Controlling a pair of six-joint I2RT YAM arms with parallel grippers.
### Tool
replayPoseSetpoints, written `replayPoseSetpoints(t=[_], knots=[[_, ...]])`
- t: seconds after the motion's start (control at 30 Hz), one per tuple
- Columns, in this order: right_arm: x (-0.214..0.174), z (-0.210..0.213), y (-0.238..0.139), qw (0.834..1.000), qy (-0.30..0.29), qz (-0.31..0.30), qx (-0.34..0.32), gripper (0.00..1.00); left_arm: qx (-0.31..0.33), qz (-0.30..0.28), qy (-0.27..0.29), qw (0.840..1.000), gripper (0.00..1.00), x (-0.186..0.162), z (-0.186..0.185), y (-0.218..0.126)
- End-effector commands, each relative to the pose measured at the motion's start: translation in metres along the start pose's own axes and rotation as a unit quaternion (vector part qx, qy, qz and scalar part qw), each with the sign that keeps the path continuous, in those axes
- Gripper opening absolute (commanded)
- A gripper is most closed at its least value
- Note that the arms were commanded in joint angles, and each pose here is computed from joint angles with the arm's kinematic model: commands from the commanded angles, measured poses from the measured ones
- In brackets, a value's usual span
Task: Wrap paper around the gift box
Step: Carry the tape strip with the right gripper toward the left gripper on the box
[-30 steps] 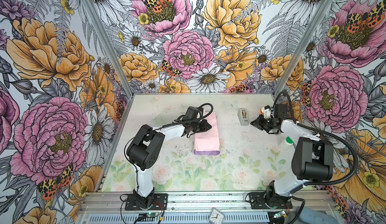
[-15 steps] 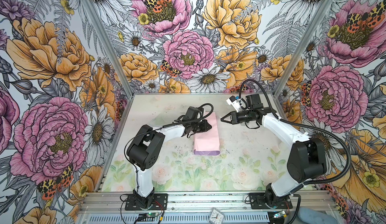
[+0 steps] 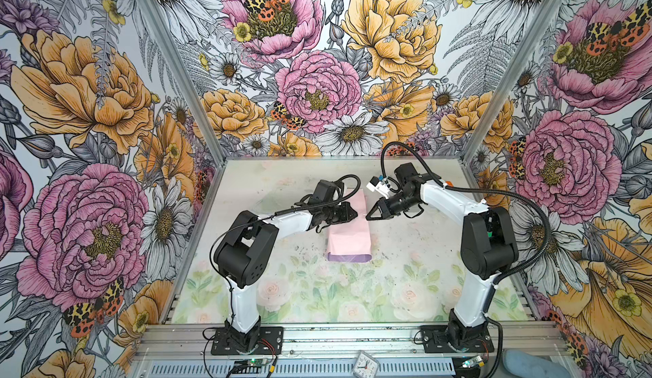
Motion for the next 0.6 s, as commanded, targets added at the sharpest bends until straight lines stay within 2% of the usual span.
replayPoseSetpoints(t=[0.0, 0.57], knots=[[-0.001, 0.000, 0.002, 0.999, -0.016, 0.028, -0.006, 0.00, 0.040, 0.037, -0.008, 0.998, 0.16, -0.027, 0.018, 0.002], [-0.013, -0.017, 0.010, 0.996, 0.006, 0.087, -0.025, 0.00, 0.039, 0.038, -0.006, 0.999, 0.16, -0.027, 0.017, 0.003]])
Point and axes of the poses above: each gripper's point midway between its finger pads, its own y axis out along the fingers, its own z axis along the line the jaws close on, x = y × z, the point moved 3 cm from there along -y, back along the fingers, and after that the axes turned 10 degrees about -y, right-handed, at the moved point
